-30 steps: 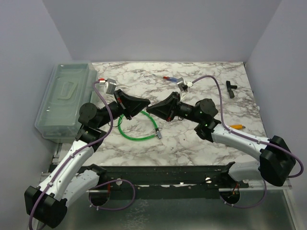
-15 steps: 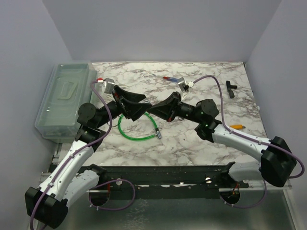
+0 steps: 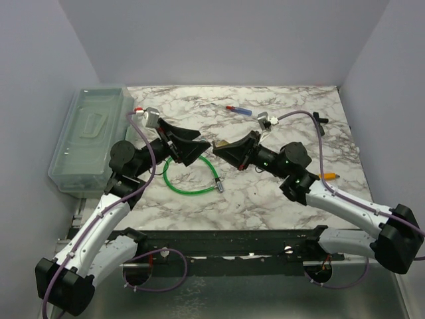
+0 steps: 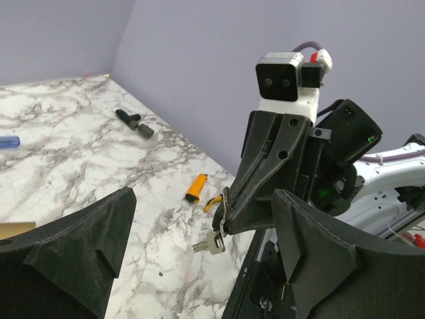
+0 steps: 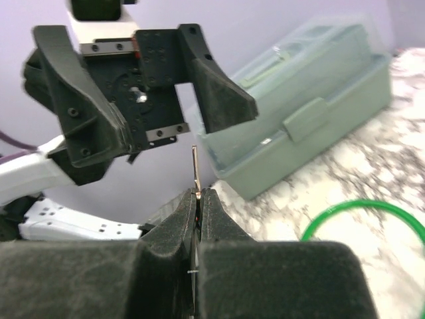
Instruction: Unlock with the key
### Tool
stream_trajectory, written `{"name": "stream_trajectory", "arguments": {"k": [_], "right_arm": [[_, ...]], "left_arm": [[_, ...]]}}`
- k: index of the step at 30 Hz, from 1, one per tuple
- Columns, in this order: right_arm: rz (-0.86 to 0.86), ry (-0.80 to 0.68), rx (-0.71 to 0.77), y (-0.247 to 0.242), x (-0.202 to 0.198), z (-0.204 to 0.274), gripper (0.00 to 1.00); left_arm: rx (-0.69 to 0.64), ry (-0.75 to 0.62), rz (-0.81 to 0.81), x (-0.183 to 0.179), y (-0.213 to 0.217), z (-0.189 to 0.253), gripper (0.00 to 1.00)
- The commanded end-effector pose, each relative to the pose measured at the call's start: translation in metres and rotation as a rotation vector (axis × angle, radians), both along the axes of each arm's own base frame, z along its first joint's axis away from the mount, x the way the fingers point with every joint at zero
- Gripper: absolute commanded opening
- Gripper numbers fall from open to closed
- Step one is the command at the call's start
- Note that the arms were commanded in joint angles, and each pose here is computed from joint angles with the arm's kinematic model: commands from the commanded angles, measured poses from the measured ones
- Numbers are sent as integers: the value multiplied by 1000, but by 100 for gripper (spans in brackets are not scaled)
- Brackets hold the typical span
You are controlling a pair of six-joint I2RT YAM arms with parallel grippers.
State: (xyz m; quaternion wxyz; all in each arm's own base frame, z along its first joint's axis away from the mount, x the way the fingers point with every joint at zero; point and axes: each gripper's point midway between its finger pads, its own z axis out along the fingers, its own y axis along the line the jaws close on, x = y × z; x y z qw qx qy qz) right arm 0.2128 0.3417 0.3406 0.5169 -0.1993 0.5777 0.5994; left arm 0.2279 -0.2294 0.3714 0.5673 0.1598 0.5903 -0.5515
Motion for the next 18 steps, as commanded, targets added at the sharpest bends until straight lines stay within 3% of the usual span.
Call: {"name": "stream_trajectory", "arguments": {"k": [1, 7, 18], "right_arm": [[-201, 113, -94, -22, 24, -36, 0], [-424, 237, -197, -63, 38, -73, 1], [-521, 414, -290, -108, 13, -126, 1]], "left_arm": [[51, 129, 94, 28, 3, -24, 88], [144, 339, 126, 58, -5, -65, 81], [449, 741, 288, 84, -19, -169, 72]]}}
